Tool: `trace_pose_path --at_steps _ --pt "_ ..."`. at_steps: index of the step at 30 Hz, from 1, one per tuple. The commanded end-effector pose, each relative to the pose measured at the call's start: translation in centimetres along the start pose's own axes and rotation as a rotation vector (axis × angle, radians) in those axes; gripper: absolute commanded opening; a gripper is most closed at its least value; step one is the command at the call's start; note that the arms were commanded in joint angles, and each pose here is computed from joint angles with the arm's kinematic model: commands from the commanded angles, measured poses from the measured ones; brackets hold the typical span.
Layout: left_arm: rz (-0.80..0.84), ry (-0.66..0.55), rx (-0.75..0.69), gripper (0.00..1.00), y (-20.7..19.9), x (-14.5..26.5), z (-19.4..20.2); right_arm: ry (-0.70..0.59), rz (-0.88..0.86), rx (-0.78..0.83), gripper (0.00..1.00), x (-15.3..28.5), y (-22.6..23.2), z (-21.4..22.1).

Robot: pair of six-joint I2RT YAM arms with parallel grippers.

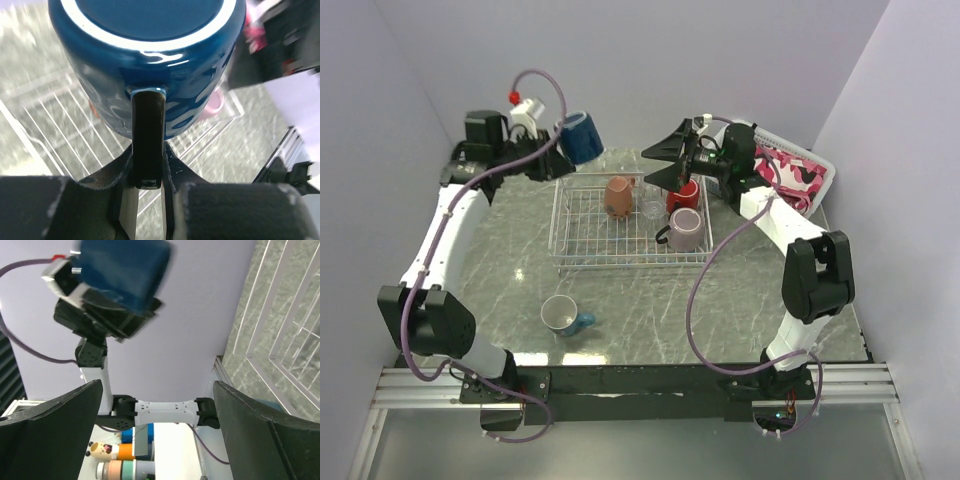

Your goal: Load the cups into the dish rack

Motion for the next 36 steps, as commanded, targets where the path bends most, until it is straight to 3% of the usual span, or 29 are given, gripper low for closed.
trace_pose_path --at_steps 1,6,16,36 --pt "-0.063 -0.029 -0.080 0.01 0.1 -1.0 1.8 0.000 -0.059 0.171 1.00 1.5 5.1 0.9" --pt "-0.211 -0.032 -0.041 0.01 1.8 -2.4 3.8 -0.035 -0.060 0.187 1.00 3.3 5.8 1.3" --pt "-0.287 -0.010 -0.042 0.01 1.7 -5.5 6.0 -0.062 -0.044 0.176 1.00 5.2 5.1 2.7" --pt "-0.427 0.106 0.004 0.01 2.7 -8.1 10.6 -0.079 -0.041 0.161 1.00 6.6 4.7 3.6"
Point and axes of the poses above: each gripper's point midway between its finger pads, its own x axis back along the fingers, its own y axis along the line the jaws close on, z = x × y, the point moved 10 cm from there along x, back along the fingers, and after that the axes turned 4 degrees about -x, right-handed, at the moved point
